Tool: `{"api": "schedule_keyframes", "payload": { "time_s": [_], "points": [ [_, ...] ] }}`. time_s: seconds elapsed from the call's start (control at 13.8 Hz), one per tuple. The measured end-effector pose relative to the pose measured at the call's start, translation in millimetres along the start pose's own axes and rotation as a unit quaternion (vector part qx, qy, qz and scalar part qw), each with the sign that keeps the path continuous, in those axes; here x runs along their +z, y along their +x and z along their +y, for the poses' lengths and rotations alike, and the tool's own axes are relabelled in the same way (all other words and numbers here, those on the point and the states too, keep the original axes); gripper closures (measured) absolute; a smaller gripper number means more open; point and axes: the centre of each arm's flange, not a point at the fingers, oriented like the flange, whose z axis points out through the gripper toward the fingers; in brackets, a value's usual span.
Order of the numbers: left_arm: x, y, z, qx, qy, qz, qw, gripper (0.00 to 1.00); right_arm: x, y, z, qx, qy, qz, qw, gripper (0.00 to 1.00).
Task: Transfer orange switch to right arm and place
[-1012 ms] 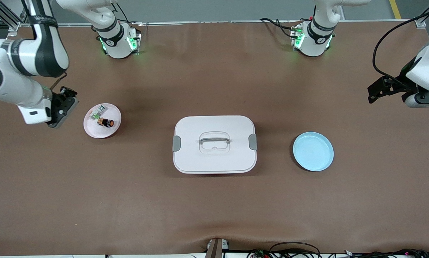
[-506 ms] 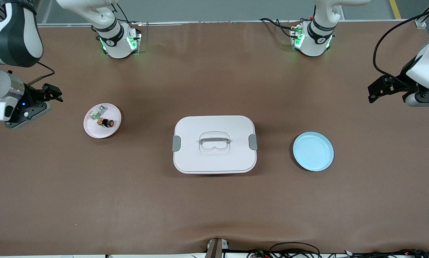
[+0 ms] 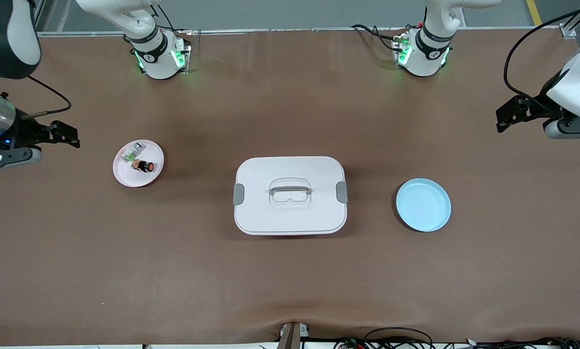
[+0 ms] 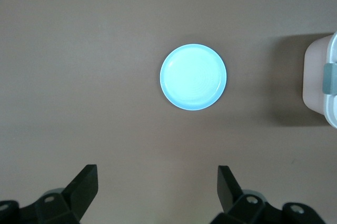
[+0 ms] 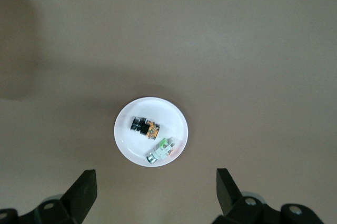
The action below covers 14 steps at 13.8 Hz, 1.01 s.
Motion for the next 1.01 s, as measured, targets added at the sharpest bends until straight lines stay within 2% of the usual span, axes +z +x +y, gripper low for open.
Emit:
{"api": "schedule_keyframes", "payload": {
  "time_s": [0.22,0.36,0.8,1.01],
  "points": [
    [-8,-7,-1,0.004,-0.019,-0.001,1.0,0.0,-29,-2,25,0.036,-0.004,0.029,0.999,0.0],
    [-10,-10,-2,0.003,-0.019,-0.004,1.0,0.0,-46,-5,33,0.055,-0.001,0.039,0.998,0.0],
    [-12,-12,-4,0.002,-0.019,-0.004,1.0,0.0,-75,-10,30,0.08,0.005,0.032,0.996,0.0],
    [-14,-12,-13,-0.007,-0.019,0.0,1.0,0.0,-108,-17,29,0.084,0.003,0.043,0.996,0.0]
  ]
}}
